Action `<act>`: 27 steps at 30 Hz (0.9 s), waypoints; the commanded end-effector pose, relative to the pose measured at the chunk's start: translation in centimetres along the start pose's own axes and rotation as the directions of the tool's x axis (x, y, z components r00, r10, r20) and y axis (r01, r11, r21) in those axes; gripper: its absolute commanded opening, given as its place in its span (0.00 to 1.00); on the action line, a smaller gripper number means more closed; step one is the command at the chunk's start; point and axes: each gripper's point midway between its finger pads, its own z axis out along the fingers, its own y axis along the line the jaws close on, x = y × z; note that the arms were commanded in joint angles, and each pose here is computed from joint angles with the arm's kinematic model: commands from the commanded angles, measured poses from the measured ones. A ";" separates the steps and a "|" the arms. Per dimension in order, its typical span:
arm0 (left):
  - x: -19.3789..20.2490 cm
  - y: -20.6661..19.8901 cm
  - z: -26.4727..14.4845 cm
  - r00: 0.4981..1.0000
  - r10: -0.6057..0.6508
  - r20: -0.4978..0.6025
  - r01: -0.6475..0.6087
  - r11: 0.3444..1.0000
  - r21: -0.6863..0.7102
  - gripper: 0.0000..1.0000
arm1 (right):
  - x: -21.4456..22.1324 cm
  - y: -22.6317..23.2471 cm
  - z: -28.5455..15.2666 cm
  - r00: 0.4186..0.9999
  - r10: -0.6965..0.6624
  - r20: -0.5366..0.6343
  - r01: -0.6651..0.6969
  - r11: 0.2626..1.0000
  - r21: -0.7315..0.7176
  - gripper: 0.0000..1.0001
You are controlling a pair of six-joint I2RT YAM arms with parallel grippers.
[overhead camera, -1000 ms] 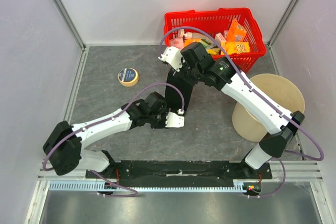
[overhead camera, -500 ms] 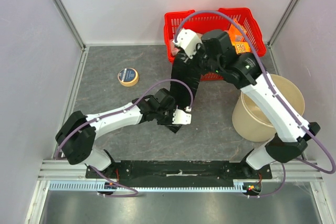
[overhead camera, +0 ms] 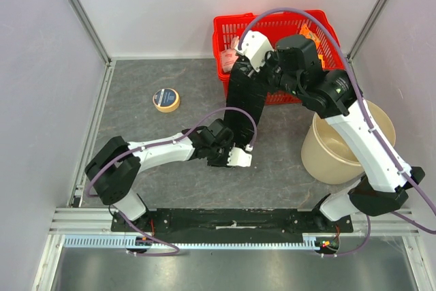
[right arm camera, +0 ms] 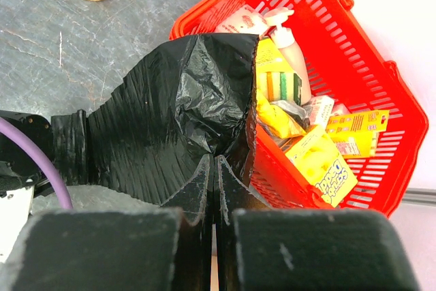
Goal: Put the trash bags into the trash bin
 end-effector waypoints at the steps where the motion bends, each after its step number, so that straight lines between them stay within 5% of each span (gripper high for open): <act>1: -2.7 1.9 0.3 0.994 0.077 0.076 -0.074 0.996 -0.044 0.45 | -1.2 -1.5 -2.2 0.999 0.003 0.053 -0.006 0.999 0.045 0.00; 27: -6.6 5.9 -2.6 0.973 0.167 0.157 -0.134 0.970 -0.202 0.44 | -3.0 -6.2 -7.7 0.987 0.012 0.159 -0.042 0.982 0.186 0.00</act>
